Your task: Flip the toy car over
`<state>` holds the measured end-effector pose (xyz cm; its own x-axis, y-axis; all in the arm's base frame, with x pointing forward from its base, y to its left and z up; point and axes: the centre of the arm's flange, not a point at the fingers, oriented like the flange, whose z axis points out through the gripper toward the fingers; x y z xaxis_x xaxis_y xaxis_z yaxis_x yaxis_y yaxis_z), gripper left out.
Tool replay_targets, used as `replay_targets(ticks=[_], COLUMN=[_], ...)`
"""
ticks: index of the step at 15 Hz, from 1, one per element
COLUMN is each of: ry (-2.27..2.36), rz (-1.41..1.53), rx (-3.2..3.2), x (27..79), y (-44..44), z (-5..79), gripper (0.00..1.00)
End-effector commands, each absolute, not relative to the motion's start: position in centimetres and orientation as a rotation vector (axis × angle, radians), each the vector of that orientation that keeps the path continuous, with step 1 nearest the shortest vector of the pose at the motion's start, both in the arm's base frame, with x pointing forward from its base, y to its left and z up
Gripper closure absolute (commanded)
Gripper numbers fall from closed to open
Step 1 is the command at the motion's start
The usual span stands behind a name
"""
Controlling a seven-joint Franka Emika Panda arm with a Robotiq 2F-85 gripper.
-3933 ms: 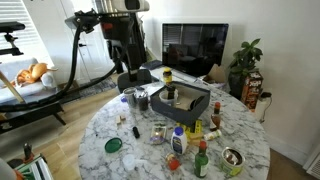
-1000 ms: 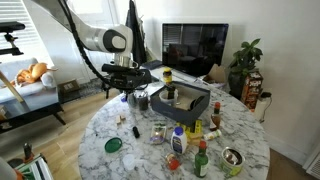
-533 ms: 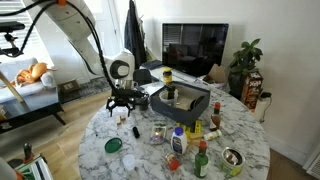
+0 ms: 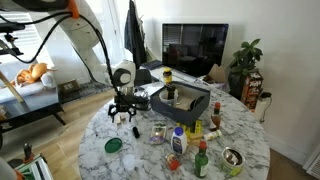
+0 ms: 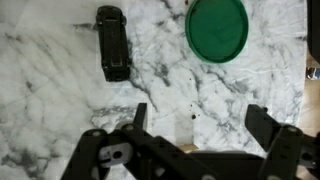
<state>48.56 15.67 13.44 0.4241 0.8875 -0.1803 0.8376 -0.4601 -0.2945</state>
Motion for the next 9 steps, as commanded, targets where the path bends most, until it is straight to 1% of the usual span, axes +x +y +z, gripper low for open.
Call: replay_targets(ticks=[1,9], ry=[-1.518,-1.570], rz=[0.492,0.623], rx=[-2.552,-2.665], x=[49.0,49.8], y=[15.3,15.6], z=[12.9,10.8], gripper=[0.00,0.00])
